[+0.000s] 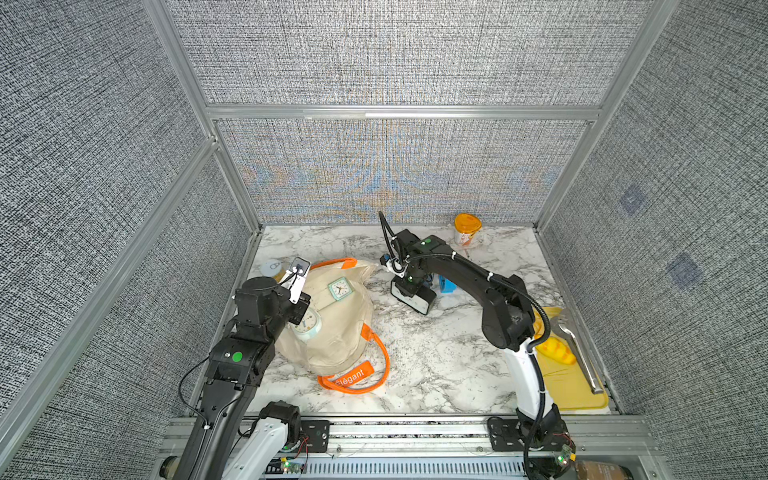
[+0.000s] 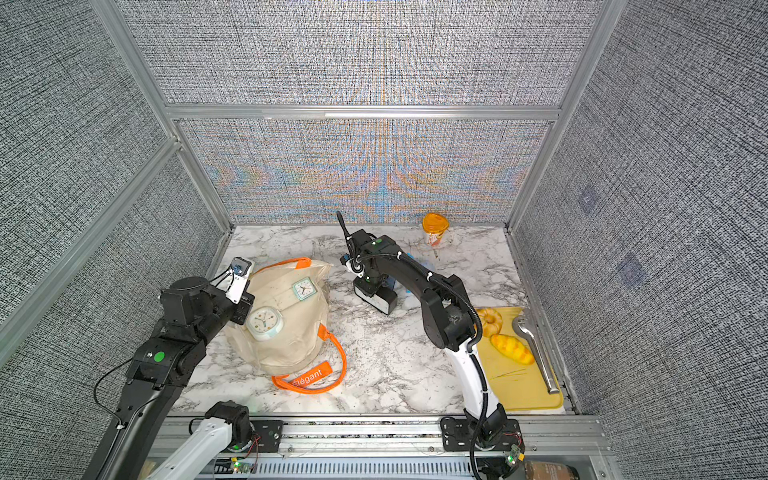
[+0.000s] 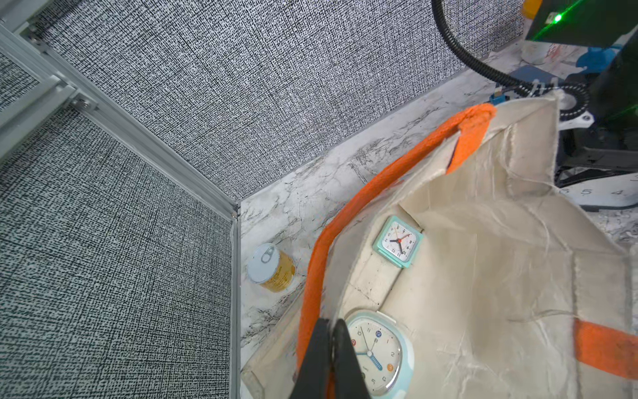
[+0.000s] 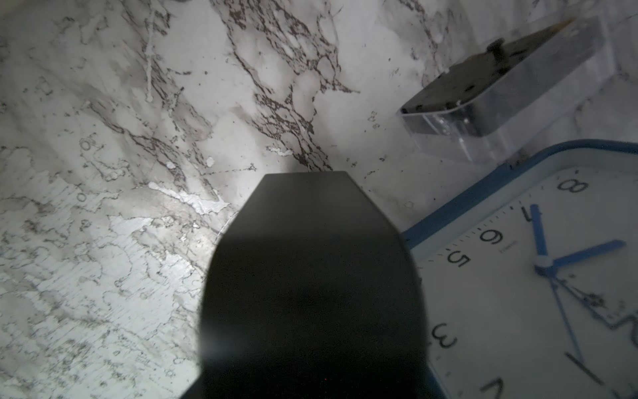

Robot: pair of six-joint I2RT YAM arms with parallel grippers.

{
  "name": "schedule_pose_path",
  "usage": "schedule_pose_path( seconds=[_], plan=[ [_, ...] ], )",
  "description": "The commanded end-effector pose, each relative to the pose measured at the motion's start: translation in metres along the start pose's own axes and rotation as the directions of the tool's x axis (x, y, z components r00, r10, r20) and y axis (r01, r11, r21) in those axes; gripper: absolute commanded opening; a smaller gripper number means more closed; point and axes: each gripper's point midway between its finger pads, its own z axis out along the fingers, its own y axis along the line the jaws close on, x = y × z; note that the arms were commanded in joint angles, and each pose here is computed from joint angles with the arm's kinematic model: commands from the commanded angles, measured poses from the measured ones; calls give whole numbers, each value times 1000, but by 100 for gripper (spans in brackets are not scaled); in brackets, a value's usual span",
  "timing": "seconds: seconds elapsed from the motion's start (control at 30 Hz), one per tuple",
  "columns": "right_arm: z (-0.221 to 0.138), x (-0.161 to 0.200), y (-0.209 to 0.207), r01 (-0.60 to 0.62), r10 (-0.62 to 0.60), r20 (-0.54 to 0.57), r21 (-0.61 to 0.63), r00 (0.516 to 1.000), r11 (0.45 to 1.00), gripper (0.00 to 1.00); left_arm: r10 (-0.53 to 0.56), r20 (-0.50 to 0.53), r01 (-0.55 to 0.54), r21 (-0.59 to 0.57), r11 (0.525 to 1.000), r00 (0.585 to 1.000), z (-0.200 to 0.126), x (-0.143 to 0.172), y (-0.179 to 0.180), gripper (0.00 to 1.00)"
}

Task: Take the alarm clock out of the canvas bag
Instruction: Place the alarm at the center of the board.

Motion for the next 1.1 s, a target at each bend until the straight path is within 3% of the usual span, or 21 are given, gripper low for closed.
schedule_pose_path(
  seconds=[0.0,0.23,0.43,0.6,0.73,0.9,0.97,1.07],
  plan=[
    [1,0,2,-11,11,-5,-10,1000,1000,53,-10,75,11,-12,1000,997,-1,-17,4,0],
    [-3,-6,-1,-29,29,13,-1,1000,1000,62,-11,82,12,-12,1000,997,1,-18,4,0],
    [-28,-20,-3,-39,38,79,11,996,999,68,-16,96,14,15,1000,995,0,-19,-1,0],
    [-73,-43,-10,-69,59,196,45,979,997,69,-5,145,-8,84,996,989,-8,-23,-15,0],
    [-126,-66,-22,-130,94,340,85,936,988,71,-24,187,2,118,993,982,-16,-23,-23,0],
    [-213,-78,-31,-270,177,552,92,815,958,70,-89,100,70,179,981,991,-13,-13,-31,0],
    [-249,-74,-20,-324,231,646,27,728,946,70,-121,86,101,208,973,989,-14,-14,-35,0],
    [-300,-58,24,-294,332,777,-198,535,935,70,-164,80,141,235,962,983,-17,-19,-37,0]
  ],
)
